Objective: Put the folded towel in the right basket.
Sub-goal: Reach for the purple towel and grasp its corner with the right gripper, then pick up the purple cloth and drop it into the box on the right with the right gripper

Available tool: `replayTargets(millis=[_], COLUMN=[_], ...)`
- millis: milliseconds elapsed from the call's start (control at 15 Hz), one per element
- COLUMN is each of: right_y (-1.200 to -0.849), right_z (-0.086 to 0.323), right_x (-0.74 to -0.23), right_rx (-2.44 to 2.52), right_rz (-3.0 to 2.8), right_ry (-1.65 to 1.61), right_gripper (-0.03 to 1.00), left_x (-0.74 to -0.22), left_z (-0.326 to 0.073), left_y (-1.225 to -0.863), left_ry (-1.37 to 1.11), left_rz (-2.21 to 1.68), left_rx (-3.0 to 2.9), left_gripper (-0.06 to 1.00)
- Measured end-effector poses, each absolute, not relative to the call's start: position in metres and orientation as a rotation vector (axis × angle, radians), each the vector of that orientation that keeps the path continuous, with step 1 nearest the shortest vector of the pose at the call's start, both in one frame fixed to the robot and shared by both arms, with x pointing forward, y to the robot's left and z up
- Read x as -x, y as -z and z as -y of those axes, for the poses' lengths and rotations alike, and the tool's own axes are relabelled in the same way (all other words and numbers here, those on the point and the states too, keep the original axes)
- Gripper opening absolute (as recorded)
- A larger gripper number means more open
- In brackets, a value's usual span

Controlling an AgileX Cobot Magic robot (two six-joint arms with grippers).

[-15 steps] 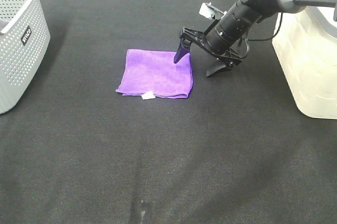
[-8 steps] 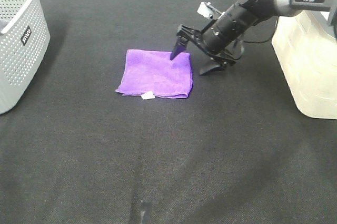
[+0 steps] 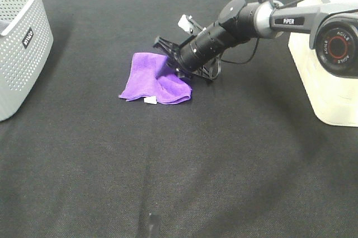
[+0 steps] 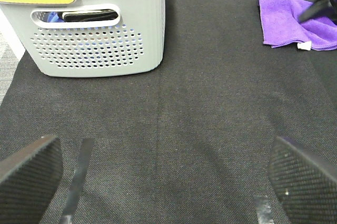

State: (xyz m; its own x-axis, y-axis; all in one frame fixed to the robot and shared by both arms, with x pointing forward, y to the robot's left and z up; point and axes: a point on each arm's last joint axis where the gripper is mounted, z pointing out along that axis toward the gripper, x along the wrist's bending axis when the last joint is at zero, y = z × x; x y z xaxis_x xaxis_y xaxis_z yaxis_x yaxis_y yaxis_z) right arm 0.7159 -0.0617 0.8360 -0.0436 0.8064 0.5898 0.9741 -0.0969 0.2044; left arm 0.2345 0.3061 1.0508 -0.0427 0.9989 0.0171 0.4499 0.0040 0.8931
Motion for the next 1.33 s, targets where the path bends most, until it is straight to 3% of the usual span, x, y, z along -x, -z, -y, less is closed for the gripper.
replayTargets(millis=[200, 333, 467, 600, 800, 1067, 1200, 1333], right_y=[-0.853, -0.893, -0.970, -1.077, -1.155, -1.194, -1.186, -1.178], right_z=[0.066, 0.076, 0.092, 0.125, 0.199, 0.339, 0.384, 0.400], right_x=[-0.720, -0.727, -0.736, -0.734, -0.729, -0.715, -0.712, -0.712], right_rx=[1.891, 1.801, 1.734, 1.707, 1.943, 2.444, 2.620, 2.691], right_rz=[2.031, 2.132, 2.207, 2.322, 2.338, 2.238, 2.145, 2.131], right_ry=[0.833, 0.809, 0.949, 1.214, 1.459, 1.471, 1.381, 1.299], right_gripper=[0.09, 0.09, 0.09, 0.09, 0.09, 0.09, 0.09, 0.12], left_x=[-0.234, -0.234, -0.234, -0.234, -0.234, -0.234, -0.234, -0.234], left_z=[-0.306, -0.306, -0.306, -0.306, -0.306, -0.306, -0.306, -0.306], left_y=[-1.051, -1.051, -1.051, -1.051, -1.051, -1.051, -1.051, -1.051], left_ry=[-0.990, -0.990, -0.990, -0.990, -0.990, -0.990, -0.990, -0.990], left_rz=[-1.578, -1.578, -1.578, -1.578, -1.578, -1.578, -1.578, -1.578], left_rx=[-1.528, -1.528, -1.528, -1.528, -1.528, -1.528, -1.528, -1.528], left_gripper=[0.99, 0.99, 0.99, 0.99, 0.99, 0.99, 0.99, 0.99])
